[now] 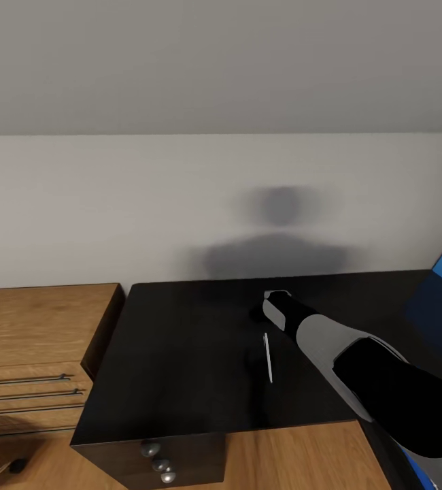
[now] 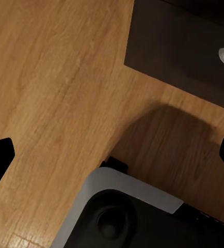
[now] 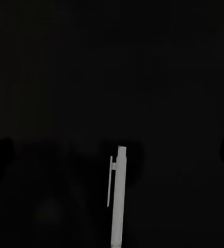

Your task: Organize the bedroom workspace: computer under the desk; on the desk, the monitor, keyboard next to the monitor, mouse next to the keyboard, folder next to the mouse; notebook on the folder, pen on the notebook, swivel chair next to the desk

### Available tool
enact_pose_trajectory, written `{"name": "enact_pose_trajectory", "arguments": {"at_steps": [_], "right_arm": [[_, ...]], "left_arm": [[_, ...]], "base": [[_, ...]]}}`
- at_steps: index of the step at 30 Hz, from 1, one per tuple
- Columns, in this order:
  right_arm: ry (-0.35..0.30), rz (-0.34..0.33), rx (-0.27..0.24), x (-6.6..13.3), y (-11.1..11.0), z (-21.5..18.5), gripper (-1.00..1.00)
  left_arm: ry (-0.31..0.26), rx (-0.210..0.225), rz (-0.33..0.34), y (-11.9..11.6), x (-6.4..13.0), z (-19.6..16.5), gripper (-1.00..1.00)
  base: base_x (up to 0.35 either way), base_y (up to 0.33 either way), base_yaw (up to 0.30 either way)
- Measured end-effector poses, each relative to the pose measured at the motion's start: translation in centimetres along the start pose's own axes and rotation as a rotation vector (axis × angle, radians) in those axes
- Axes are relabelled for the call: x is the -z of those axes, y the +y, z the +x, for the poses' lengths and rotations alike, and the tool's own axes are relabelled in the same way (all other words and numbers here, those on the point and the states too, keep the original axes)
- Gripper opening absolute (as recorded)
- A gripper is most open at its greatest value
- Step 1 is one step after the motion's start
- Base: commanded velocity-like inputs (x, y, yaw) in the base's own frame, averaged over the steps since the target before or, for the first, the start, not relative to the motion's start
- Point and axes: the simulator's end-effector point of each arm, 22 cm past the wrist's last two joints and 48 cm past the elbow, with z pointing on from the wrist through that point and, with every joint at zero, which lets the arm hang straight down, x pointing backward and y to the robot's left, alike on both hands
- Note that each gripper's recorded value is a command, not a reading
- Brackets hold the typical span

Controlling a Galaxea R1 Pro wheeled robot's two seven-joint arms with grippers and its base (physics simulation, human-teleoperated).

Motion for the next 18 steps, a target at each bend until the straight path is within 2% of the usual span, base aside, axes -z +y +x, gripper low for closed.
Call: {"name": "enact_pose_trajectory", "arguments": {"at_steps": [7, 18], "right_arm": [[0.057, 0.002, 0.013, 0.0, -0.1, 1.3, 1.0], [0.136, 0.036, 0.028, -1.2, -0.9, 3.8, 1.0]], "left_arm": [[0.0, 0.001, -0.001, 0.0, 0.0, 0.0, 1.0], [0.0, 0.001, 0.001, -0.1, -1.3, 0.6, 1.0]], "base": [[0.0, 0.0, 0.0], [0.0, 0.0, 0.0]]}}
